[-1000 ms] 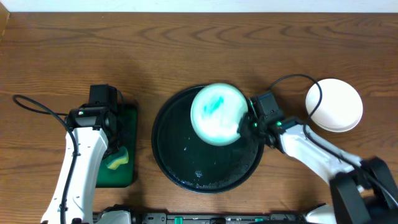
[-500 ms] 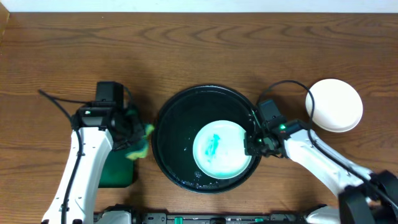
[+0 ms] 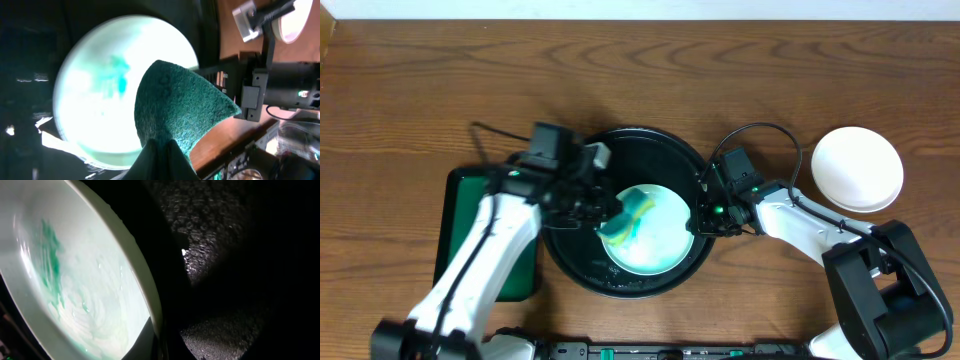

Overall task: Clean dirty plates on tray and stack at the side
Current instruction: 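Lift the sponge with the left gripper and bring it onto the plate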

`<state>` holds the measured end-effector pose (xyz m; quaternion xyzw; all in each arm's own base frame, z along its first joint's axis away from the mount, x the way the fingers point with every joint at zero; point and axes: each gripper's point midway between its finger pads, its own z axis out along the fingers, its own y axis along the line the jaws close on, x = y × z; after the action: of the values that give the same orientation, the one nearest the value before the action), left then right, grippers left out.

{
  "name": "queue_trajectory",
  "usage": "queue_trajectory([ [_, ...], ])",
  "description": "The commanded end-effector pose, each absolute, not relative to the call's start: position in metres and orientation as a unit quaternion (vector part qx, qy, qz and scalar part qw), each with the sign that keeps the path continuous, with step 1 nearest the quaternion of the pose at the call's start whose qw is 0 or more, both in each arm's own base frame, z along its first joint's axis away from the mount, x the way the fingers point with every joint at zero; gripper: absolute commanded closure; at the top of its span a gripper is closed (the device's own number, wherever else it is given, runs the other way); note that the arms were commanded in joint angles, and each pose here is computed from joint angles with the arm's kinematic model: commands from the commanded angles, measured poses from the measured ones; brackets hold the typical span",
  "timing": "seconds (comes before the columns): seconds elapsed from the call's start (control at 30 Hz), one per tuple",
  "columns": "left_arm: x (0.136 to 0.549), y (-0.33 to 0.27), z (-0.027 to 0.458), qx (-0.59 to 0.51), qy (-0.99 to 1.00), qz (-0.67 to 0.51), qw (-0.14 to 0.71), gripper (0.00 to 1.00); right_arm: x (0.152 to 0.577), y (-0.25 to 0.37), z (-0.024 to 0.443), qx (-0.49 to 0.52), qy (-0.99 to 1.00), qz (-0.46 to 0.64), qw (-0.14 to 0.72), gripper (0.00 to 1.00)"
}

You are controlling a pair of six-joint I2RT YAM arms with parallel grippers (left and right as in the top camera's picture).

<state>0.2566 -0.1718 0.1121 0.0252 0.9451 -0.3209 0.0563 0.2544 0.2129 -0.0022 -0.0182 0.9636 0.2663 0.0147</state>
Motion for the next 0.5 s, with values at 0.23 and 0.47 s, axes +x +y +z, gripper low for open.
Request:
queue_trajectory([
  [0.23,0.271,-0.212,0.037,0.009,0.947,-0.322,-0.019,0.93,0.234,0.198,-0.021,-0.002,0.976,0.217,-0.016,0.99],
  [0.47,0.281,-0.158,-0.028,-0.055,0.988,-0.142,-0.014,0.93,0.23,0.195,-0.018,0.007,0.977,0.211,-0.028,0.99],
])
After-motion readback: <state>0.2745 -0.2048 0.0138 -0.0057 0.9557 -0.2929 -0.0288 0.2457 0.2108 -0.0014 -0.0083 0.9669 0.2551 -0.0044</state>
